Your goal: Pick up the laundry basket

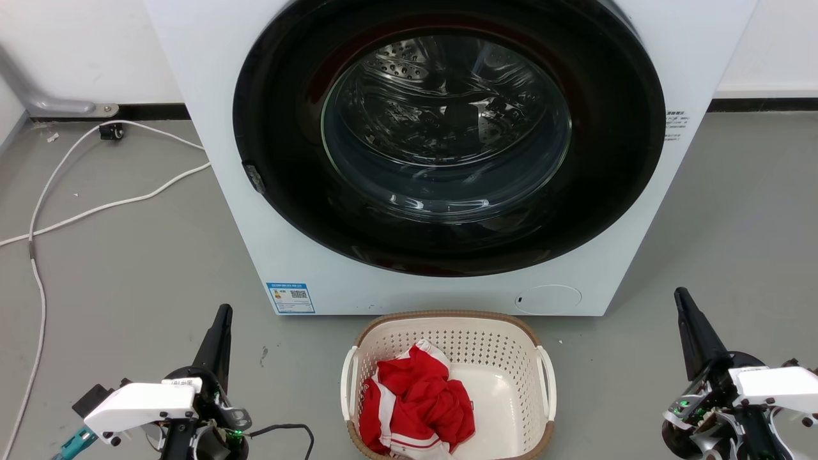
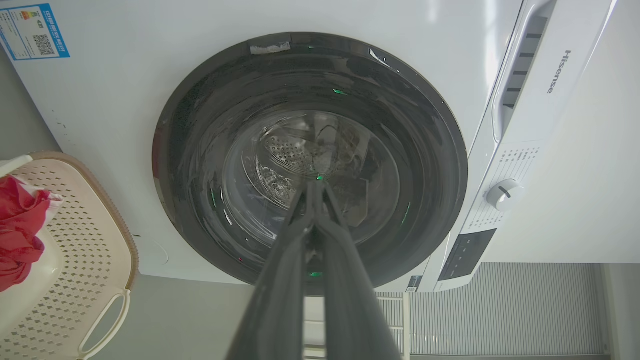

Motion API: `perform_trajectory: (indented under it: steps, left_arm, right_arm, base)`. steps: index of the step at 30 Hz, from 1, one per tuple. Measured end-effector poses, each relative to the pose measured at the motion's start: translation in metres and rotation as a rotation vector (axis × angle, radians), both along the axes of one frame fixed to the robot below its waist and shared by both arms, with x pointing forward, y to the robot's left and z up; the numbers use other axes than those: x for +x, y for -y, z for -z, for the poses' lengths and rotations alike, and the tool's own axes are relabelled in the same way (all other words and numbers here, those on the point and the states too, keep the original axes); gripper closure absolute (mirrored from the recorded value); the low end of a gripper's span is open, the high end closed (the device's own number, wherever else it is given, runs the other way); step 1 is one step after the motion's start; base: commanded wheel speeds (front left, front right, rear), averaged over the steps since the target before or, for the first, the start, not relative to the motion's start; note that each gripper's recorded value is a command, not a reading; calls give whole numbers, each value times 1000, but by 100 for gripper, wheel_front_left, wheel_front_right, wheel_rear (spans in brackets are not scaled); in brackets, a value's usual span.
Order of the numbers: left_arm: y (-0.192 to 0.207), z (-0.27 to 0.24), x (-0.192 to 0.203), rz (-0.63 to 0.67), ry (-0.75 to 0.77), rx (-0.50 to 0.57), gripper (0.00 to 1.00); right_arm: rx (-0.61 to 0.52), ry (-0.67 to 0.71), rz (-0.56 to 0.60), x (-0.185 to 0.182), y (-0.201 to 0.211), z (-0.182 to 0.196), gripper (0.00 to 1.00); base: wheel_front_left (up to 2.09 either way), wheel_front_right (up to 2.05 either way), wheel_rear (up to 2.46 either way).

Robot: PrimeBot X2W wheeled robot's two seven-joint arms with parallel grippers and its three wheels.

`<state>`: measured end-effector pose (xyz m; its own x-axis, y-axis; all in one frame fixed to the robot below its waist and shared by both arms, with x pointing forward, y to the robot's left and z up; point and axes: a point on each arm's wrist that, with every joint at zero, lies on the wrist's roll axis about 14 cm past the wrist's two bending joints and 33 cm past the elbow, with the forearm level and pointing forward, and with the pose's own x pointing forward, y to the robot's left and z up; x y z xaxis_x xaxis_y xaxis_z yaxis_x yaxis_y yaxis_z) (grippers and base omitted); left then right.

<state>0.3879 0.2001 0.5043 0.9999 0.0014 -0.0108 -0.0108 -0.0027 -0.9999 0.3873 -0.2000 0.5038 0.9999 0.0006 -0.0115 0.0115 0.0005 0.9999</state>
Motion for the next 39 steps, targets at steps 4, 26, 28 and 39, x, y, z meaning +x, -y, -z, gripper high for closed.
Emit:
perform_trajectory:
  steps: [4,26,28,39]
  left_arm:
    - [1,5,-2,-1,-13,-4,0]
    - [15,-5,-4,1,17,222,0]
    - [15,-7,-4,2,21,276,0]
    - [19,-11,-5,5,37,552,0]
  right_arm:
    - [2,-14,-2,-2,-1,5,0]
    - [-301,-19,28,-12,-1,5,0]
    - [-362,-10,27,-11,-1,2,0]
    - [-656,10,26,-13,-1,-4,0]
  base:
    - [0,0,0]
    - [0,0,0]
    - [0,0,0]
    - [0,0,0]
